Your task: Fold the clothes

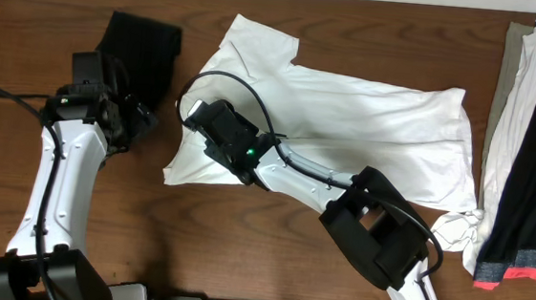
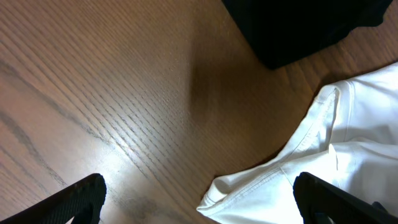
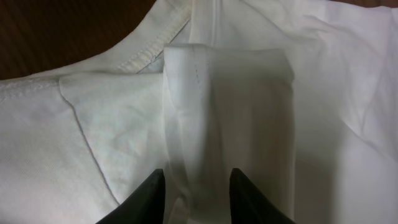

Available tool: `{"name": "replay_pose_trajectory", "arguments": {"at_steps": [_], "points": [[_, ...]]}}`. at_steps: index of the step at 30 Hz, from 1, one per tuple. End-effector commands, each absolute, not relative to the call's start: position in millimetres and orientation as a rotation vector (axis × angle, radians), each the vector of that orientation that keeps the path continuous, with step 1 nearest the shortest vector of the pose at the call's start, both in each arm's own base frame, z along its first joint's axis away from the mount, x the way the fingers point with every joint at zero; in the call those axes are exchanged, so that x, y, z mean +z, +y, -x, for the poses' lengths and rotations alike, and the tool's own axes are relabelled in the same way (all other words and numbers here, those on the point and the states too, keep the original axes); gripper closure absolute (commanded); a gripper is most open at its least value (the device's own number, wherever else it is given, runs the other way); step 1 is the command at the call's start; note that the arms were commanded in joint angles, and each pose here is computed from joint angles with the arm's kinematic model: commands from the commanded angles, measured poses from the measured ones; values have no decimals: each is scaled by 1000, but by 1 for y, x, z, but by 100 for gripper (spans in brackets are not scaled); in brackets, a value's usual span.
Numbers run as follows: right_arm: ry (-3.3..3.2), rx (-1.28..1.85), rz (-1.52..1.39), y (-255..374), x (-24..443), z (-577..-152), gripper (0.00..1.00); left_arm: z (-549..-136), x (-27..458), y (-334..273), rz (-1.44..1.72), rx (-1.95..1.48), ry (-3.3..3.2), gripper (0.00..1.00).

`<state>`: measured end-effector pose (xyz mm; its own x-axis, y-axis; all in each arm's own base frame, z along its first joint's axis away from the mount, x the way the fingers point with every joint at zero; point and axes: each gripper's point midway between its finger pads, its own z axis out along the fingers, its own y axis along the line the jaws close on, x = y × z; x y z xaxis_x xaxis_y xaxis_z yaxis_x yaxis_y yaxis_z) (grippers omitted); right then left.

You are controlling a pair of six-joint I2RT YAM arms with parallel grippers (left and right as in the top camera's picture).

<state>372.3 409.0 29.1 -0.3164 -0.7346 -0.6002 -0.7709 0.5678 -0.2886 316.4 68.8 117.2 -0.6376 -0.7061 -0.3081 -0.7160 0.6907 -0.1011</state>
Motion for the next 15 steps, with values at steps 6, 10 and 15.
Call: {"name": "replay_pose_trajectory", "arguments": {"at_steps": [6,10,15], "points": [[2128,54,1187,409,13,-372,66,-316,118,71,1128,51,2575,2],[2130,53,1187,408,12,-373,66,-316,118,71,1127,51,2575,2],[2136,50,1184,406,11,-374,70,-316,118,71,1128,51,2575,2]]}}
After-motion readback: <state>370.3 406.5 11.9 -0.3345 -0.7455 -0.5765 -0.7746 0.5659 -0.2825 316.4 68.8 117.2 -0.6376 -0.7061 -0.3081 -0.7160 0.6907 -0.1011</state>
